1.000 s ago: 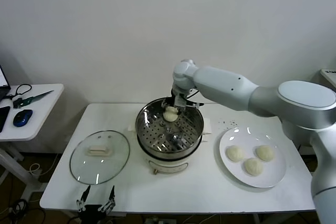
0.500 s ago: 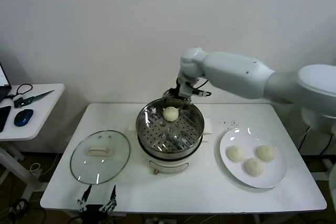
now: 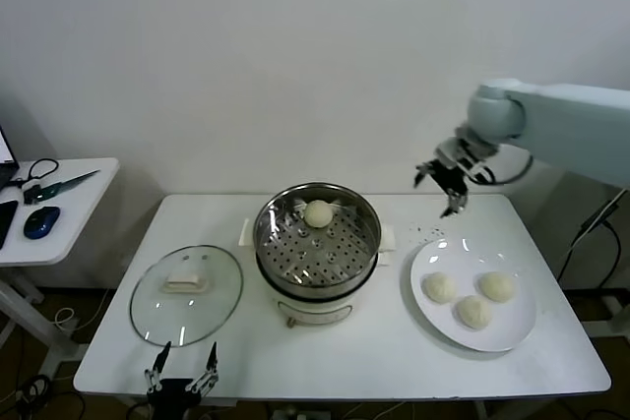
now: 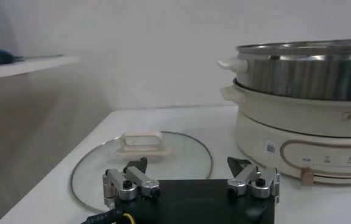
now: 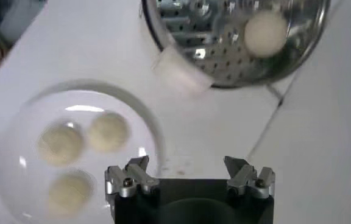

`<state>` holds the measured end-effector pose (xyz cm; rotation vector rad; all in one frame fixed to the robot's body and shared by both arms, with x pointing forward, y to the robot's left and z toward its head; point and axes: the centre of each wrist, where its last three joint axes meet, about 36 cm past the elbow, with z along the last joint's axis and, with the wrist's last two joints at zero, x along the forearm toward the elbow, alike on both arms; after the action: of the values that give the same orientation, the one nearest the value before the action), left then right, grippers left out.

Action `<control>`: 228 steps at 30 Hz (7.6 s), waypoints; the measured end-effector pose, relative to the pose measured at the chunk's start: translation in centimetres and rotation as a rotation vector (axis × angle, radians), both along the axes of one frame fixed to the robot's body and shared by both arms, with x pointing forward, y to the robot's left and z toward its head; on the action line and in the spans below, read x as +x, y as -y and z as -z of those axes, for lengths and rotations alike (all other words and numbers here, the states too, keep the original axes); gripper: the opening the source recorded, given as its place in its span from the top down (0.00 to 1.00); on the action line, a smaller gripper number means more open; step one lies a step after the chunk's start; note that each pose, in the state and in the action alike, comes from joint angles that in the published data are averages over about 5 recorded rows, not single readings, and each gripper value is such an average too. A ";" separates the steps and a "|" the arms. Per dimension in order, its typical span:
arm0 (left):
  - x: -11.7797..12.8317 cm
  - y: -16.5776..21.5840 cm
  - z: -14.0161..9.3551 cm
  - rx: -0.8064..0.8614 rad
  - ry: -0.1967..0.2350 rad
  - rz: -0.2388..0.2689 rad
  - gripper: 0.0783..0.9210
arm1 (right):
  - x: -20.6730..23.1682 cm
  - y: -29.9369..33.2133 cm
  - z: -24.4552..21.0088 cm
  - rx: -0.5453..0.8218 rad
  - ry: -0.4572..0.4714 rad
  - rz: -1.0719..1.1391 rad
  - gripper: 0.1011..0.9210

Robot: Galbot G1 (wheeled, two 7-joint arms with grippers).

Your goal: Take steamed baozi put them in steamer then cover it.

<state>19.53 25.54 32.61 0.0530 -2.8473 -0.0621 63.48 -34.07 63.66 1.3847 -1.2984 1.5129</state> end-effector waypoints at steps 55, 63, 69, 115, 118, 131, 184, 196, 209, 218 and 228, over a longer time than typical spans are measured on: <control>-0.5 -0.1 0.0 0.003 -0.001 -0.022 0.12 | -1.9 1.0 16.3 0.033 -0.099 0.316 0.28; -0.1 0.1 -0.3 -0.002 0.011 -0.020 0.12 | -0.1 0.3 9.8 0.056 -0.086 0.269 0.29; 0.0 0.2 -0.6 -0.005 0.017 -0.013 0.12 | 1.4 -2.1 0.9 0.074 -0.048 0.207 0.29; 0.2 -0.3 -1.8 -0.018 0.030 -0.019 0.12 | 2.3 -34.7 4.1 0.120 -0.008 0.057 0.22; 0.2 -0.3 -1.8 -0.019 0.030 -0.019 0.12 | 2.3 -34.9 4.2 0.125 -0.006 0.056 0.15; 0.3 0.1 -2.0 -0.019 0.032 -0.013 0.12 | 3.0 -25.6 -1.9 0.052 0.011 0.002 0.12; -0.3 -0.2 -2.0 0.000 0.012 -0.028 0.12 | -6.4 5.2 17.5 -0.065 -0.159 0.290 0.27; -0.5 0.1 -2.1 -0.001 0.010 -0.022 0.12 | -4.9 4.0 14.3 -0.043 -0.151 0.221 0.30; -0.2 0.4 -2.3 -0.009 0.015 -0.019 0.12 | 0.7 -5.2 -3.6 -0.018 0.016 -0.211 0.30; -0.1 0.4 -2.7 -0.012 0.021 -0.023 0.12 | -1.9 -17.3 -9.3 -0.070 0.094 -0.674 0.30; -0.3 0.2 -3.0 -0.010 0.024 -0.032 0.12 | -4.1 -24.8 -5.2 -0.151 0.102 -1.005 0.30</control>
<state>19.25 25.32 35.60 0.0977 -2.8697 -0.0405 59.33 -9.24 68.81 2.0048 -0.4751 2.2696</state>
